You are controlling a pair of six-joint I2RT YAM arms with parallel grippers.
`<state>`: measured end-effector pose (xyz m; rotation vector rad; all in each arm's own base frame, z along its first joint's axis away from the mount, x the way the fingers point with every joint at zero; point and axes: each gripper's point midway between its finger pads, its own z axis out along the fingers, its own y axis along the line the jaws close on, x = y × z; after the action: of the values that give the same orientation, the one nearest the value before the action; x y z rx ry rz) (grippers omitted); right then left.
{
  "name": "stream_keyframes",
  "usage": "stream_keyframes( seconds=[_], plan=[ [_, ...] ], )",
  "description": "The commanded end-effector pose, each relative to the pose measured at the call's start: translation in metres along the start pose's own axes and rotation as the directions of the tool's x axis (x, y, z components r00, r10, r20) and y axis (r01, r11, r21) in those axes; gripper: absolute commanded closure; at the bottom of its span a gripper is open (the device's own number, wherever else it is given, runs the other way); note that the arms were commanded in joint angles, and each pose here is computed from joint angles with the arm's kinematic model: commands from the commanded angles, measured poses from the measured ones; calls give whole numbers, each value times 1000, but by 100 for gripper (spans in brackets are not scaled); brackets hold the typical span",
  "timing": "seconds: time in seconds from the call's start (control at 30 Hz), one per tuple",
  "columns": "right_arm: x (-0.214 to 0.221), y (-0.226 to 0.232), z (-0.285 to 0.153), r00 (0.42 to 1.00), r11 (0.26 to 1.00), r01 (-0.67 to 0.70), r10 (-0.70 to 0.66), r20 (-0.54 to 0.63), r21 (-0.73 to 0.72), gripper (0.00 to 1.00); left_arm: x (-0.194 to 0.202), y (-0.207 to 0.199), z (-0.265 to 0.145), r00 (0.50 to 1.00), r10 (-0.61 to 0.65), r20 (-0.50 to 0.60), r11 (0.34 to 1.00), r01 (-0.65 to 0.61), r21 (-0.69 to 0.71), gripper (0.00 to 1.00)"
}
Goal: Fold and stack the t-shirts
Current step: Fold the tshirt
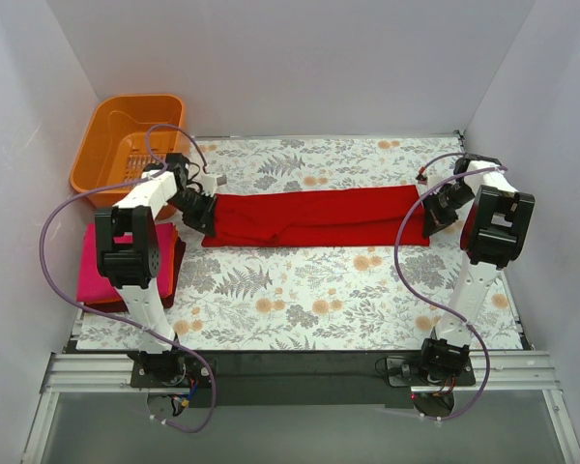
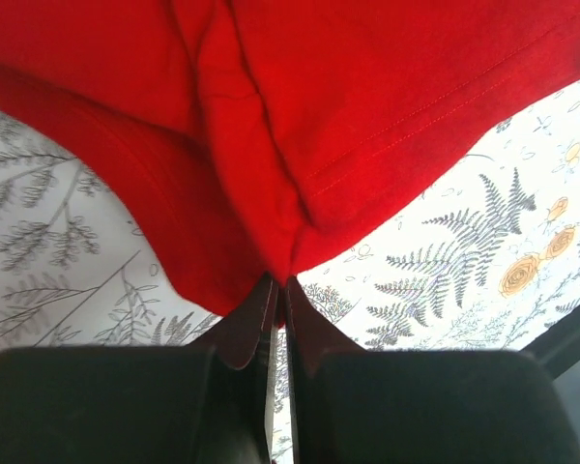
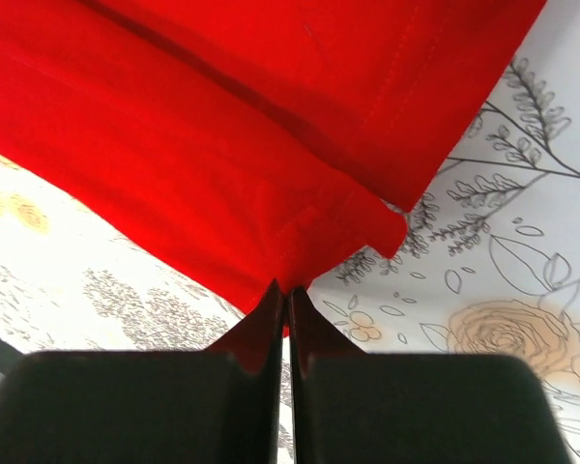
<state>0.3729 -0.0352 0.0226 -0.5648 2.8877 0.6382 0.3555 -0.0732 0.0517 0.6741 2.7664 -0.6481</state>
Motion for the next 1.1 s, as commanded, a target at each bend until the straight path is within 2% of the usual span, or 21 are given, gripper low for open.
stream_keyframes(
  seconds=[0.0,0.27,0.47,0.57,0.6,0.63,0.7,0.77,0.9,1.07],
  plan=[
    [12,-8,-16,999,997,42,-40,-36,63,99,-10,-2,-20,1000,10,16,1000,-10,6,100],
    [43,-26,-27,980,979,143,-119,-160,147,99,27,-13,-23,996,-16,-92,1000,18,23,100],
    [62,-26,-20,966,978,161,-128,-223,136,99,53,-26,-12,991,-66,-117,996,72,56,100],
    [57,-29,-23,968,976,163,-129,-213,147,98,59,-28,-8,990,-82,-112,995,88,51,100],
    [53,-28,-24,971,976,161,-130,-202,147,92,56,-33,-9,992,-84,-96,994,90,68,96],
    [50,-28,-28,973,975,163,-133,-189,153,86,51,-33,-11,994,-79,-74,994,84,70,85],
    [40,-21,-38,977,973,171,-148,-151,153,67,36,-42,-24,998,-55,1,995,55,88,77],
    [31,-13,-48,981,974,172,-157,-113,146,57,20,-48,-37,997,-39,71,996,33,85,68],
    [3,17,-76,975,970,208,-215,48,128,60,3,-58,-51,989,-36,145,995,22,99,64],
    [-17,44,-74,961,970,234,-240,136,58,79,-2,-81,-49,986,-48,158,985,21,169,64]
  ],
)
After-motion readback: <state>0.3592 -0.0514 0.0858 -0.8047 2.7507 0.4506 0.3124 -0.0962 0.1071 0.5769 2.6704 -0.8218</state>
